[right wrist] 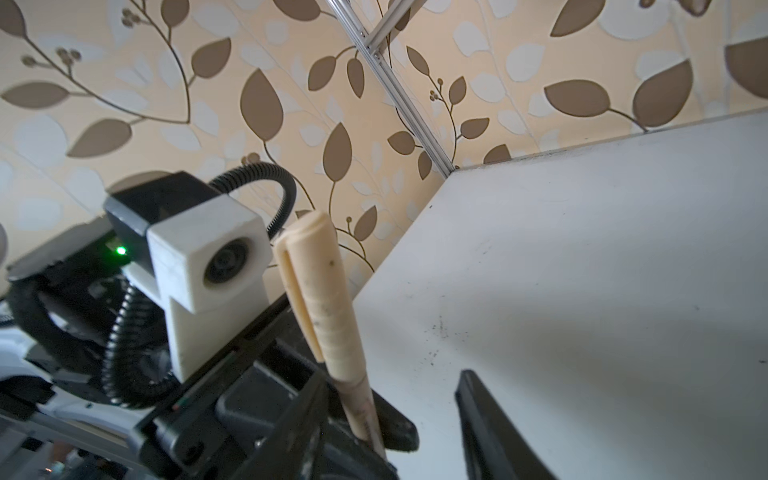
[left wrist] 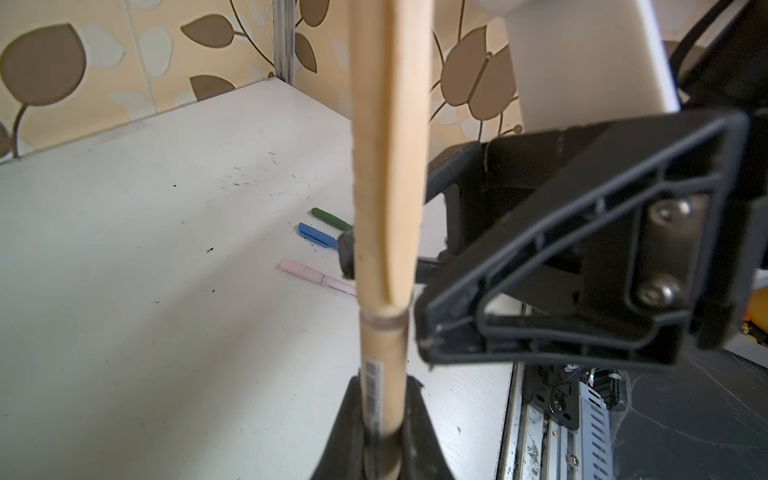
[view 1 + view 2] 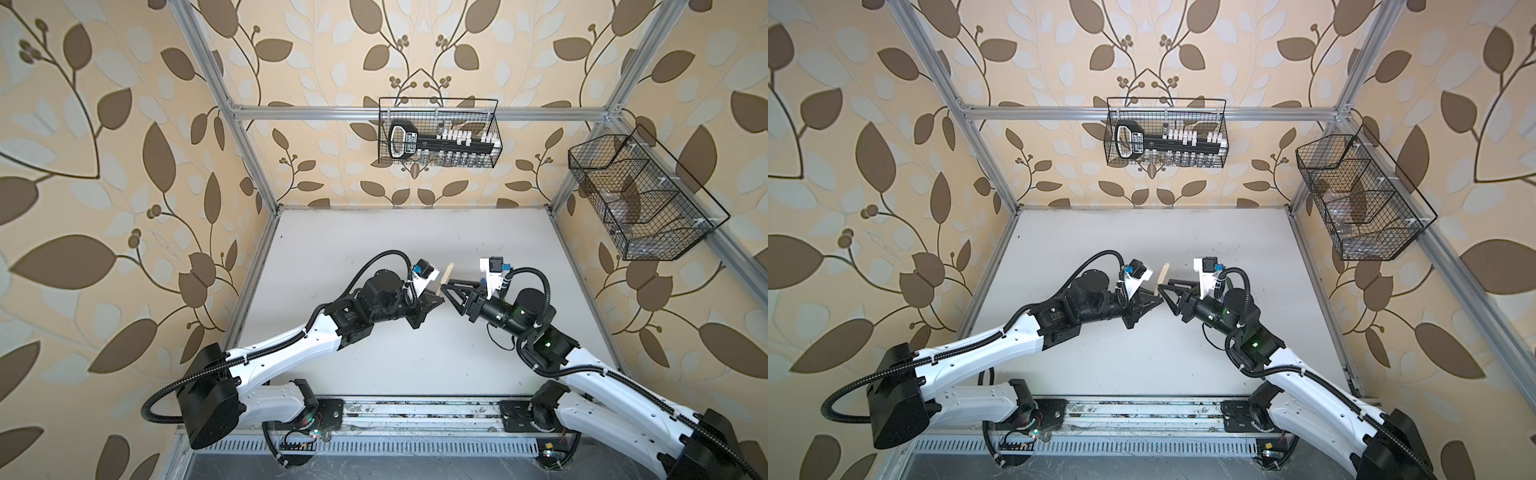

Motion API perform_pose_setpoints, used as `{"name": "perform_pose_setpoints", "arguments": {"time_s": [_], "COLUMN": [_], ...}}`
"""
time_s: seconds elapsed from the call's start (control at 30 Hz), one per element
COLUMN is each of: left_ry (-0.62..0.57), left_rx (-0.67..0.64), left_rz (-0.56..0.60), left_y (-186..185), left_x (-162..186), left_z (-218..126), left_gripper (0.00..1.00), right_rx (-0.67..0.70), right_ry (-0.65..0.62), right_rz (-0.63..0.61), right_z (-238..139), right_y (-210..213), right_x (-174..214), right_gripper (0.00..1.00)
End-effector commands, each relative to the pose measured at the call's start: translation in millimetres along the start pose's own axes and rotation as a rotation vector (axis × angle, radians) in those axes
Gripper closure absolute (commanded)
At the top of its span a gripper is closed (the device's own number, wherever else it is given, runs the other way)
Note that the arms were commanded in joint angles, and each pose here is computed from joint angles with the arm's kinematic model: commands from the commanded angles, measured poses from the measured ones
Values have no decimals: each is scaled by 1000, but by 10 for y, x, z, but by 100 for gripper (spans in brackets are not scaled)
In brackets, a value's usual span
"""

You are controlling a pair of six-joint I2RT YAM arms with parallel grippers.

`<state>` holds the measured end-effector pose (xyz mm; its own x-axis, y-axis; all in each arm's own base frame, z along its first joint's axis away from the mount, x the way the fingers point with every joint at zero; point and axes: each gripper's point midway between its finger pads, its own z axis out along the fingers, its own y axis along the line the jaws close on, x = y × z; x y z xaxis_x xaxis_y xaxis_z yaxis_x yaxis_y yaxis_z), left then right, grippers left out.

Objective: Insert the pens into the pen caps
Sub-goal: 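Press the cap down onto the pen with the right gripper while the left holds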

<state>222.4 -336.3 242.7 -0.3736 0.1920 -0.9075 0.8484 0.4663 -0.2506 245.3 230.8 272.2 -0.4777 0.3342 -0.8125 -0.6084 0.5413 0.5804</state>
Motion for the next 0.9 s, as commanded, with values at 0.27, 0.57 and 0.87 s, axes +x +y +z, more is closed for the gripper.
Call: {"name": "perform_pose_setpoints", "arguments": {"time_s": [0.27, 0.57, 0.87], "left_ry": [-69, -64, -66], "left_rx": [48, 48, 56], "left_rz": [38, 33, 35], "left_y": [-143, -141, -157], "left_x": [-248, -232, -246], "left_z": [-66, -64, -60], "left_gripper": [100, 100, 100], "right_rx": [-110, -157, -195], "right_ry": [53, 101, 120], "right_rz": [-18, -45, -42], "right_z": [-36, 119, 156], "right_y": [123, 214, 266], "right_x": [-479, -567, -540], "right_gripper": [43, 44, 48]}}
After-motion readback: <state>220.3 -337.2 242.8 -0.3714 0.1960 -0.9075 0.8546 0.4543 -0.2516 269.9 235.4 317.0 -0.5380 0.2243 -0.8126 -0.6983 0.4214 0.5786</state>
